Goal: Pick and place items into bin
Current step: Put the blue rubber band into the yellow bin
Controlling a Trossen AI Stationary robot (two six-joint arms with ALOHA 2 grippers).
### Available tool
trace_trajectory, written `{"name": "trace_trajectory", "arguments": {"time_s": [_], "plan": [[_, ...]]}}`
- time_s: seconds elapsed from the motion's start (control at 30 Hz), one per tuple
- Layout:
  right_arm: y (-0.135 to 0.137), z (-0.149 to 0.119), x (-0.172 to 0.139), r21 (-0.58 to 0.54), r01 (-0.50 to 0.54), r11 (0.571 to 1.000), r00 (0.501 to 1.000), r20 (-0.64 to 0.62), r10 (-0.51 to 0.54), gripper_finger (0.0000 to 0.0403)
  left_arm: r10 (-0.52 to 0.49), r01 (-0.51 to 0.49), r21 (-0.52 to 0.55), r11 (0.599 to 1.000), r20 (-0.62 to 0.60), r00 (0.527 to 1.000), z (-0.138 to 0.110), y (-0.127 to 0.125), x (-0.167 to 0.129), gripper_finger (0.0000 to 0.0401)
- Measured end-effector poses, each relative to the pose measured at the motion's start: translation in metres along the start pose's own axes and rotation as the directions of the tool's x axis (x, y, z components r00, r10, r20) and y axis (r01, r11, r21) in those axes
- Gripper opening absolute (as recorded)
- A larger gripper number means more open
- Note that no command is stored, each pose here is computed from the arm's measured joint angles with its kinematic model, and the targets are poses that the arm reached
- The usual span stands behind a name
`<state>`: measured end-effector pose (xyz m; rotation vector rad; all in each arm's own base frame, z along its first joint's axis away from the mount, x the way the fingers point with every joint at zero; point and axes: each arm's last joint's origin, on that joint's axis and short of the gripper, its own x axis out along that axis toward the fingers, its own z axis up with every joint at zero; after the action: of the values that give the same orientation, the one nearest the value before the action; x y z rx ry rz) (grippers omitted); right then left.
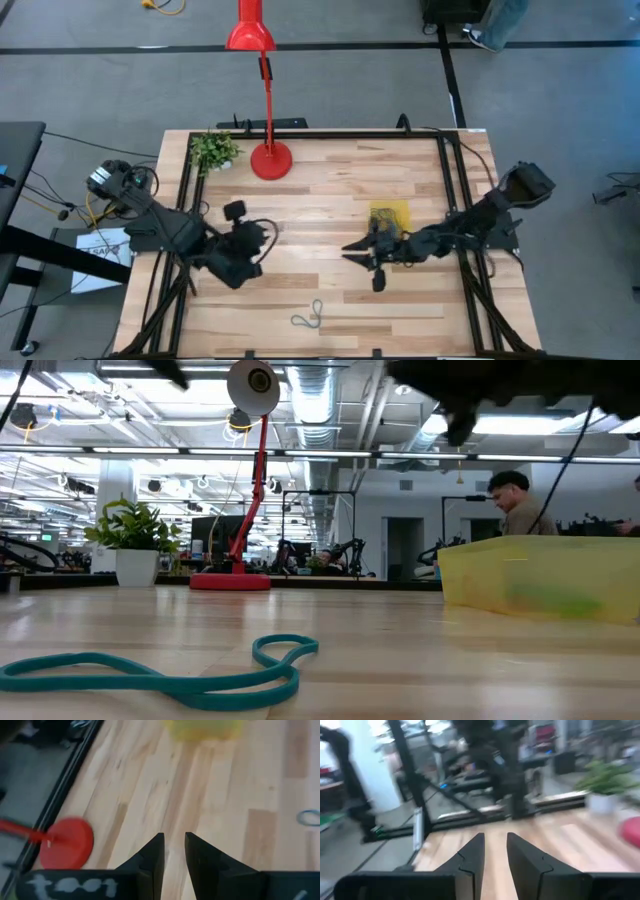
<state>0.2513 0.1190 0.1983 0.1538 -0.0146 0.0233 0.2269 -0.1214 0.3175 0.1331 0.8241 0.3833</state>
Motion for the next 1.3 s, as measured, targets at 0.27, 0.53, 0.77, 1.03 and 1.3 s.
{"name": "trace_trajectory", "arguments": {"time_s": [0.27, 0.53, 0.77, 1.03, 1.3], "plan": [[0.014, -0.016, 0.046, 0.010, -0.297, 0.955, 0.948, -0.114, 0.296, 0.0077, 0.076, -0.058, -0.111, 0.992, 0.165, 0.983, -0.065, -0.011, 0.013, 0.0067], [0.021, -0.021, 0.089, 0.006, -0.322, 0.947, 0.924, -0.214, 0.316, 0.0077, 0.067, -0.042, -0.111, 0.993, 0.231, 0.971, -0.071, -0.018, 0.004, 0.0067], [0.028, 0.000, 0.108, 0.015, -0.221, 0.975, 0.849, -0.489, 0.200, 0.0077, 0.033, -0.014, -0.083, 0.996, 0.239, 0.971, -0.075, -0.022, -0.002, 0.0067], [0.020, 0.014, 0.111, -0.100, -0.012, 0.995, 0.751, -0.658, -0.057, 0.0077, 0.033, -0.012, -0.091, 0.996, 0.239, 0.970, -0.075, -0.023, -0.002, 0.0067], [0.023, 0.003, 0.115, 0.023, 0.024, 0.999, 0.714, -0.700, -0.001, 0.0077, 0.033, -0.012, -0.090, 0.996, 0.239, 0.970, -0.075, -0.023, -0.002, 0.0067]]}}
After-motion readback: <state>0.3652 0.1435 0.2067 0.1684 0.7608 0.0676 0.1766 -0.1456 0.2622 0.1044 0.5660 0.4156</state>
